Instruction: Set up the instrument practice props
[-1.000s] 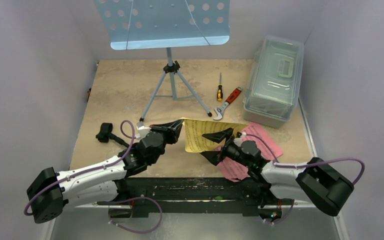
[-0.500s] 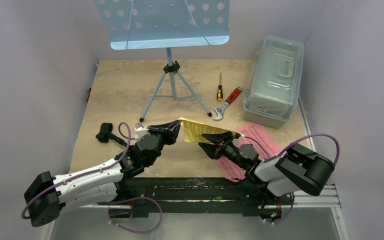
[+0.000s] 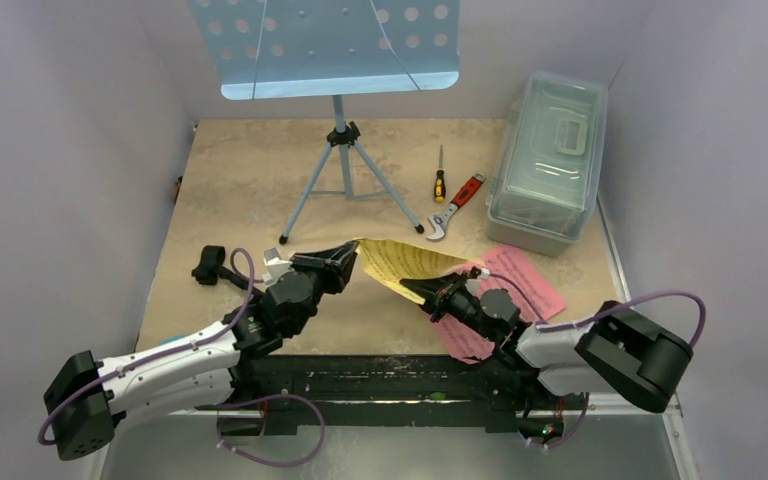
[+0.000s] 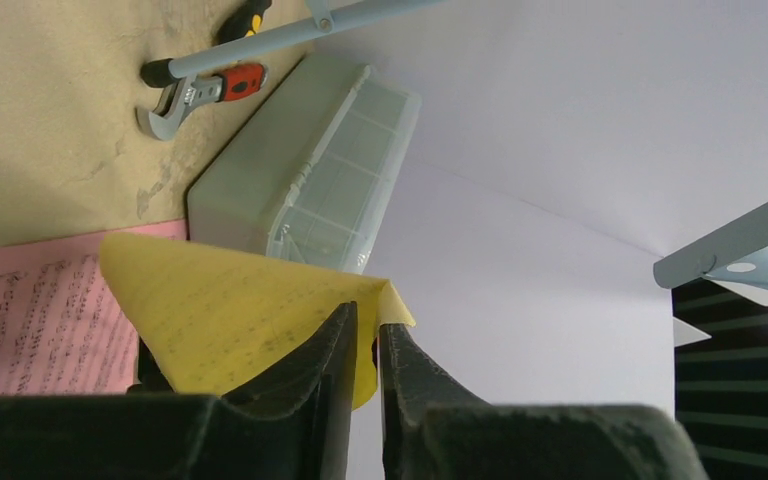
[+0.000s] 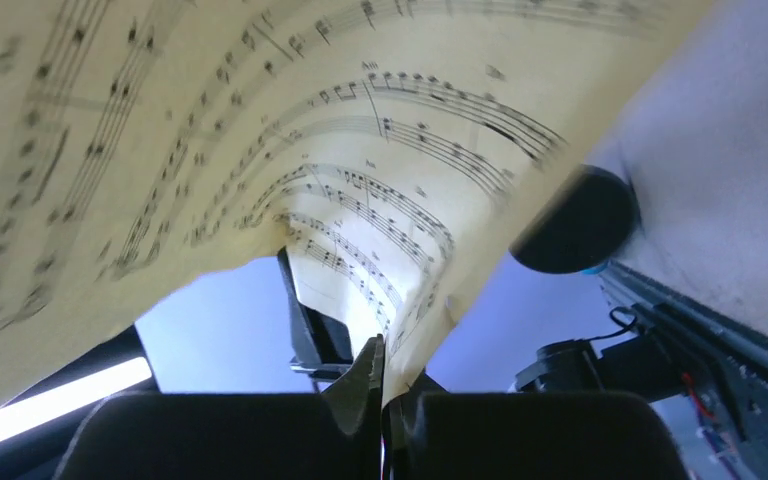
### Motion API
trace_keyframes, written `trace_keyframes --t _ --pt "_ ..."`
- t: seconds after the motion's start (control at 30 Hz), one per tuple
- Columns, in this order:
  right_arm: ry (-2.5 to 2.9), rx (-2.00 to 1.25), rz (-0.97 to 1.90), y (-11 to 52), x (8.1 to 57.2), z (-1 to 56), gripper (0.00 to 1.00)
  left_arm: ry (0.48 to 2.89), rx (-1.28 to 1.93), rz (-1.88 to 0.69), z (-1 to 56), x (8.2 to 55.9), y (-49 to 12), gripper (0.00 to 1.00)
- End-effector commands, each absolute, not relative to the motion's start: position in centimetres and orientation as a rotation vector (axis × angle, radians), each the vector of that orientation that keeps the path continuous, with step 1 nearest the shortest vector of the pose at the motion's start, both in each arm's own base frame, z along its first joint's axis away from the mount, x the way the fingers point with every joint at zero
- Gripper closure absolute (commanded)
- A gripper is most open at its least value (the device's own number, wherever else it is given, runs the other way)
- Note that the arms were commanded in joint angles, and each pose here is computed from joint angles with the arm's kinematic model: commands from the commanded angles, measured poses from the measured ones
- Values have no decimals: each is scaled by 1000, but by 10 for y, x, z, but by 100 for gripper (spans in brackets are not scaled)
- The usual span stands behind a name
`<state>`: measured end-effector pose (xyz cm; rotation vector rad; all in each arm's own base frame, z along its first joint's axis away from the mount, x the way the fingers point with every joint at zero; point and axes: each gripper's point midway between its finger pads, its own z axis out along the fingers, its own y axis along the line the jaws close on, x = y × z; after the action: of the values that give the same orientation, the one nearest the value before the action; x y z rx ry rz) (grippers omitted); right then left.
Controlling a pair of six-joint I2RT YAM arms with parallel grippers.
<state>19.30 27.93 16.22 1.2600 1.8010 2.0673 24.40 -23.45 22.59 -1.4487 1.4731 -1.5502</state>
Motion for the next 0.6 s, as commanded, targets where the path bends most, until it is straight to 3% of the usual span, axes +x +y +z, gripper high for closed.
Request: trace_keyframes --t 0.0,0.03,0.1,0.17,0.37,0.57 --pt "1844 1243 1993 278 192 162 100 1598 -1342 -1388 209 233 -220 70" --pt "1855 1208 1948 276 194 161 100 1694 -1296 -1303 197 226 -218 55" --pt "1911 1096 1828 276 198 162 100 1858 -1200 -1108 177 211 -204 35" --pt "1978 939 1638 275 203 162 100 1997 -1096 -875 161 196 -181 25" --pt "2061 208 1111 267 218 178 100 2111 -775 -415 164 184 -124 15" --pt "2085 -402 934 273 200 191 100 2058 -547 -488 217 196 -142 13"
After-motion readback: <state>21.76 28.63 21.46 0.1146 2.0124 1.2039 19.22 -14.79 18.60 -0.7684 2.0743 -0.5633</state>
